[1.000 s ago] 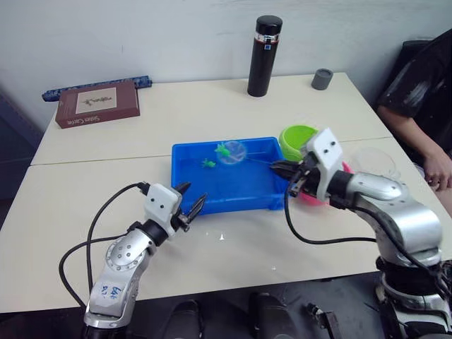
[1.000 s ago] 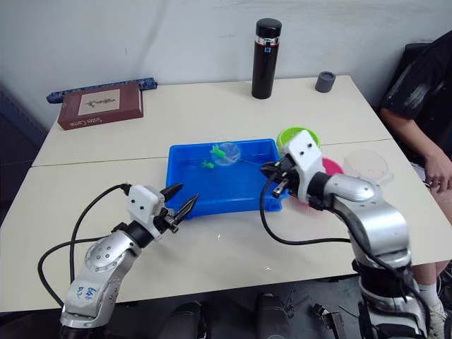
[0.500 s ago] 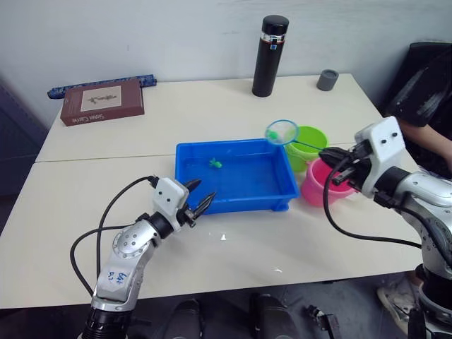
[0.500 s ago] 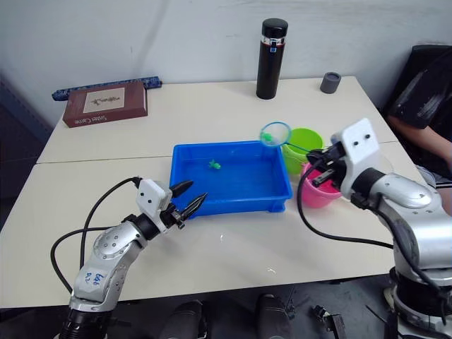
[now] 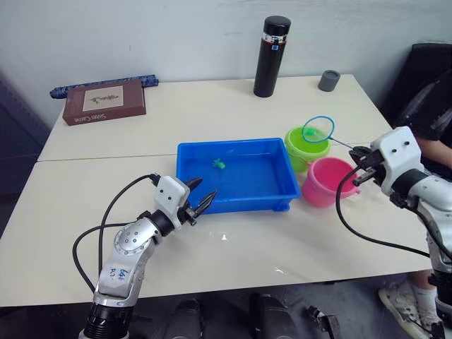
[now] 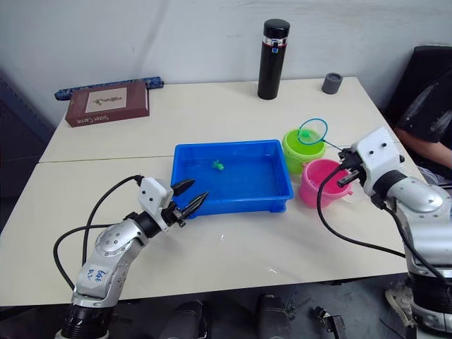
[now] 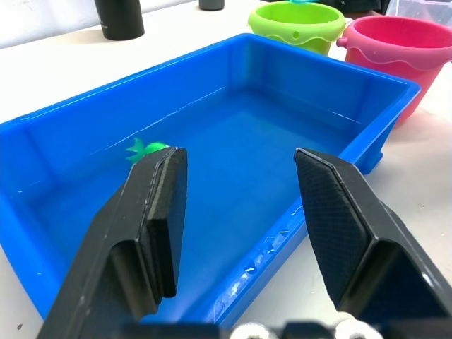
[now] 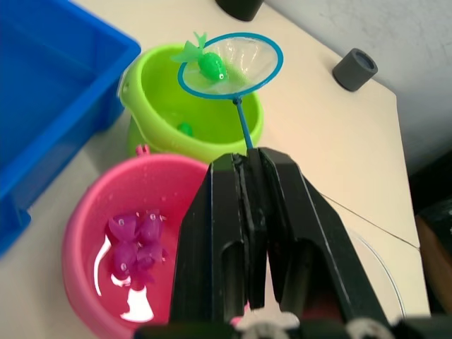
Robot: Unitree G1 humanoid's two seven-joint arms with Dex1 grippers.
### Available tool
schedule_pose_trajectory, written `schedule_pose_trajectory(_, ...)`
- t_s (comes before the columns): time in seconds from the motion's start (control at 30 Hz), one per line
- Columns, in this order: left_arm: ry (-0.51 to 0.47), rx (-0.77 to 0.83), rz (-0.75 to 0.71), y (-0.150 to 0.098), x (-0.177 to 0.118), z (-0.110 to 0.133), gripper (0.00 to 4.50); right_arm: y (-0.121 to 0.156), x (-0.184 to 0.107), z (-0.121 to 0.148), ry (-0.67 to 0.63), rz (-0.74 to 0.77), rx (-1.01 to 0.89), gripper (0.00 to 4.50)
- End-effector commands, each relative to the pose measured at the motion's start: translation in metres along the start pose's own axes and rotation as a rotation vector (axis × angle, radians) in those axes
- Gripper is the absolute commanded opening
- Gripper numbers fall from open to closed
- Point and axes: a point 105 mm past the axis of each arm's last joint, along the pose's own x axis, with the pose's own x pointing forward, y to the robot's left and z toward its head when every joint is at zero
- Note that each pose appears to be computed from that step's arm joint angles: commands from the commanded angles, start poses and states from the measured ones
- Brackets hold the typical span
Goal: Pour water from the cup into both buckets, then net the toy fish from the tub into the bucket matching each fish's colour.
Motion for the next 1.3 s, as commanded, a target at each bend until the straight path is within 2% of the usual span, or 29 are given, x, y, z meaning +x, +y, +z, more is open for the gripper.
schedule_pose_trajectory(0.03, -0.052, 0.010, -0.031, -0.006, 0.001, 0.013, 2.67, -0.011, -0.004, 0.004, -0.019, -0.043, -0.116, 0.00)
schedule_pose_trajectory(0.3, -0.066, -0.005, -0.084, -0.014, 0.000, 0.016, 2.67, -0.018, 0.000, -0.005, -0.014, -0.067, -0.291, 0.00)
schedule_pose_trajectory(0.53, -0.066, -0.004, -0.089, -0.013, 0.001, 0.016, 2.67, -0.013, 0.007, 0.001, -0.052, -0.048, -0.458, 0.00)
schedule_pose_trajectory(0.77, -0.062, -0.004, -0.081, -0.012, -0.001, 0.016, 2.67, -0.017, 0.009, 0.023, -0.124, -0.107, -0.802, 0.00)
schedule_pose_trajectory(0.97, -0.062, -0.005, -0.080, -0.013, -0.001, 0.016, 2.67, -0.012, 0.006, 0.025, -0.151, -0.087, -1.035, 0.00)
schedule_pose_trajectory(1.3, -0.066, -0.005, -0.088, -0.015, 0.000, 0.016, 2.67, -0.009, 0.001, 0.022, -0.163, -0.083, -1.131, 0.00)
